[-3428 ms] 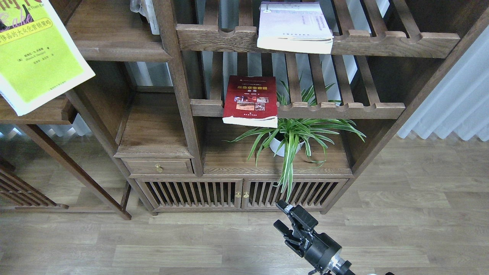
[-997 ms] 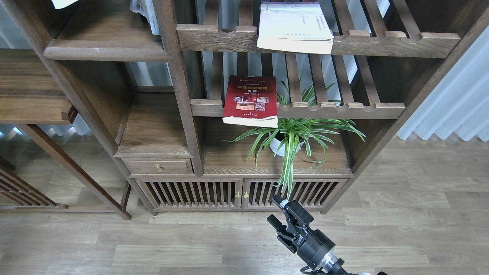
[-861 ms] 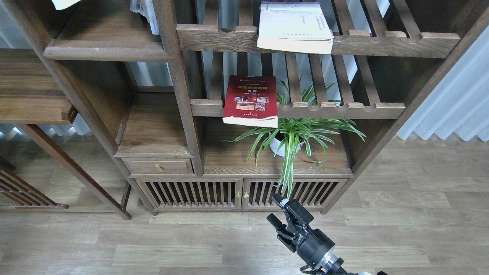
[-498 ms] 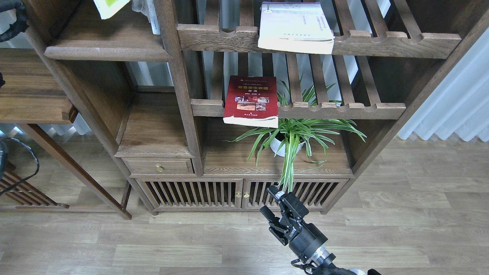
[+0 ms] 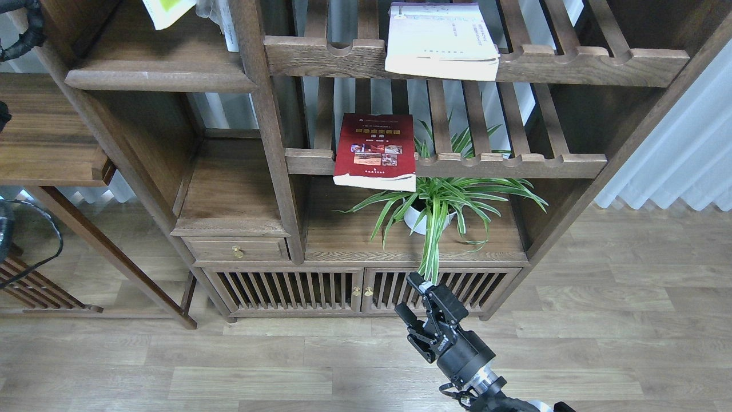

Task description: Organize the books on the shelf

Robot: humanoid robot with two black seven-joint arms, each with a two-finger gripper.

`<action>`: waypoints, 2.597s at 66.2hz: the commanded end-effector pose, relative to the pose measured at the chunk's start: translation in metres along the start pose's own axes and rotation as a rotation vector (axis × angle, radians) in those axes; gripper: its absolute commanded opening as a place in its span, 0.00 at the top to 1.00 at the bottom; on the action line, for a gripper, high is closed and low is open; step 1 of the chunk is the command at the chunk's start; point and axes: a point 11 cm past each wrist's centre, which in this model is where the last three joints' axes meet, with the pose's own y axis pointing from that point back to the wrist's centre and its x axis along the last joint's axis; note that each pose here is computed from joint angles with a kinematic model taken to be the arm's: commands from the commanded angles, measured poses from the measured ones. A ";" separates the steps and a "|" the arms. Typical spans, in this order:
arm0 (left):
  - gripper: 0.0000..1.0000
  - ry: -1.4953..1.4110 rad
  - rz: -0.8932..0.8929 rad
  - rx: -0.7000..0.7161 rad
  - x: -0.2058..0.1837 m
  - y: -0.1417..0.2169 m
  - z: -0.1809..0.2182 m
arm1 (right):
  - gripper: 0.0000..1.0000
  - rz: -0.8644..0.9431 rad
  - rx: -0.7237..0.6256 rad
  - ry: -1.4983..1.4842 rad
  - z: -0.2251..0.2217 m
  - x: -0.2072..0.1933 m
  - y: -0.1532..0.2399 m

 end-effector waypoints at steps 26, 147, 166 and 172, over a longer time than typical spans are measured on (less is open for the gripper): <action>0.99 0.004 0.048 -0.087 0.022 0.019 -0.037 | 0.02 -0.021 0.017 -0.021 -0.001 -0.004 -0.003; 0.98 -0.093 0.070 -0.014 0.020 0.002 -0.029 | 0.02 -0.125 0.095 -0.086 -0.002 -0.030 0.015; 0.98 -0.103 0.087 -0.014 0.028 0.007 -0.025 | 0.02 -0.105 0.165 -0.105 -0.010 -0.022 0.036; 0.98 -0.110 0.111 -0.014 0.038 0.014 -0.022 | 0.02 -0.090 0.179 -0.115 -0.009 -0.017 0.043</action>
